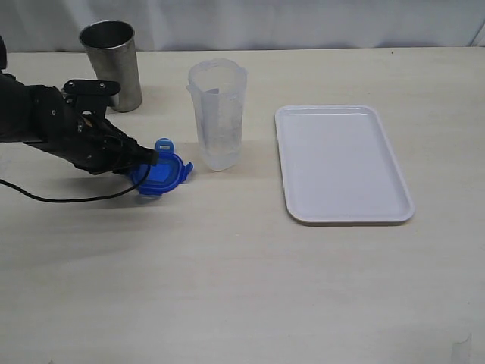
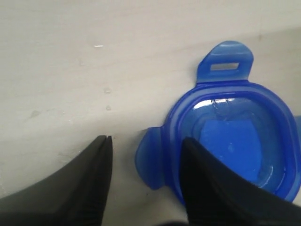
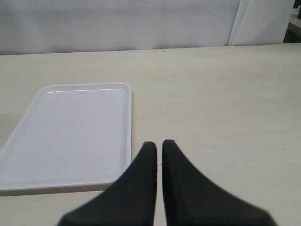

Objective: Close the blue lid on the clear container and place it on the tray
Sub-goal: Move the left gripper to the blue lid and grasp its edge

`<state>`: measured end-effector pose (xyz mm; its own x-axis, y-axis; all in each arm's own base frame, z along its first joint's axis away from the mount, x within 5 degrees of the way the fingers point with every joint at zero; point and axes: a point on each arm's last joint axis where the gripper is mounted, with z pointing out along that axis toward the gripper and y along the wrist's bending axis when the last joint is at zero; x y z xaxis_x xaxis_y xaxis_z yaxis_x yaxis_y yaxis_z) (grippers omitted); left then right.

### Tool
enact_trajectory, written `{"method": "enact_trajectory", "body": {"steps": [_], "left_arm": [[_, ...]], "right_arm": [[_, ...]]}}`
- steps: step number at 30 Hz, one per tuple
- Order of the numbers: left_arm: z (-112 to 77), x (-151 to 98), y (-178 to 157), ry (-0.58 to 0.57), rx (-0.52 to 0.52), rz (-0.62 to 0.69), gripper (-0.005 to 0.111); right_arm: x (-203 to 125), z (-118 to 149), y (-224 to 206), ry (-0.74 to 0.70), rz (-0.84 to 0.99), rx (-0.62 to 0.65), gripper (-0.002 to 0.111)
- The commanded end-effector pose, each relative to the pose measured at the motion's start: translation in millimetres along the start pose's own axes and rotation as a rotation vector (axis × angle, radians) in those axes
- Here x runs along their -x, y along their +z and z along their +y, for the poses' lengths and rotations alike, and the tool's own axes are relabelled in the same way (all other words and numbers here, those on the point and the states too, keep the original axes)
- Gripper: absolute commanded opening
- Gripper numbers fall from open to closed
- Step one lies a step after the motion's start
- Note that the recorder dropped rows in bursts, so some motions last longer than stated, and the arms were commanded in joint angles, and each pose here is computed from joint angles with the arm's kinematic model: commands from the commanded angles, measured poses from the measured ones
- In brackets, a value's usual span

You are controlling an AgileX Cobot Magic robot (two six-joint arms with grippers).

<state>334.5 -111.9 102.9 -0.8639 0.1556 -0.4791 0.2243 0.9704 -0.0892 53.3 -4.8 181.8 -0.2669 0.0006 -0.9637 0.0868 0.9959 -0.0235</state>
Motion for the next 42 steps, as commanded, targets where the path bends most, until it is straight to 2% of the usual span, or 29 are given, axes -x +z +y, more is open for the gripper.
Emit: {"method": "enact_trajectory", "body": {"steps": [1, 13, 24, 28, 32, 42], "left_arm": [[0.9, -6, 11, -0.020, 0.007, 0.014, 0.043], [1.2, -8, 13, -0.009, 0.008, 0.024, 0.043], [-0.9, -2, -1, -0.008, -0.003, 0.011, 0.042], [-0.8, -1, -1, -0.008, -0.002, 0.005, 0.019], [-0.8, -1, -1, 0.025, -0.002, 0.007, 0.002], [-1.8, 5, -11, 0.082, -0.004, -0.028, 0.000]], "right_arm": [[0, 0, 0, 0.001, -0.013, -0.005, 0.004], [0, 0, 0, 0.001, -0.013, -0.005, 0.004], [0, 0, 0, 0.001, -0.013, -0.005, 0.004], [0, 0, 0, 0.001, -0.013, -0.005, 0.004], [0, 0, 0, 0.001, -0.013, -0.005, 0.004], [0, 0, 0, 0.001, -0.013, -0.005, 0.004]]}}
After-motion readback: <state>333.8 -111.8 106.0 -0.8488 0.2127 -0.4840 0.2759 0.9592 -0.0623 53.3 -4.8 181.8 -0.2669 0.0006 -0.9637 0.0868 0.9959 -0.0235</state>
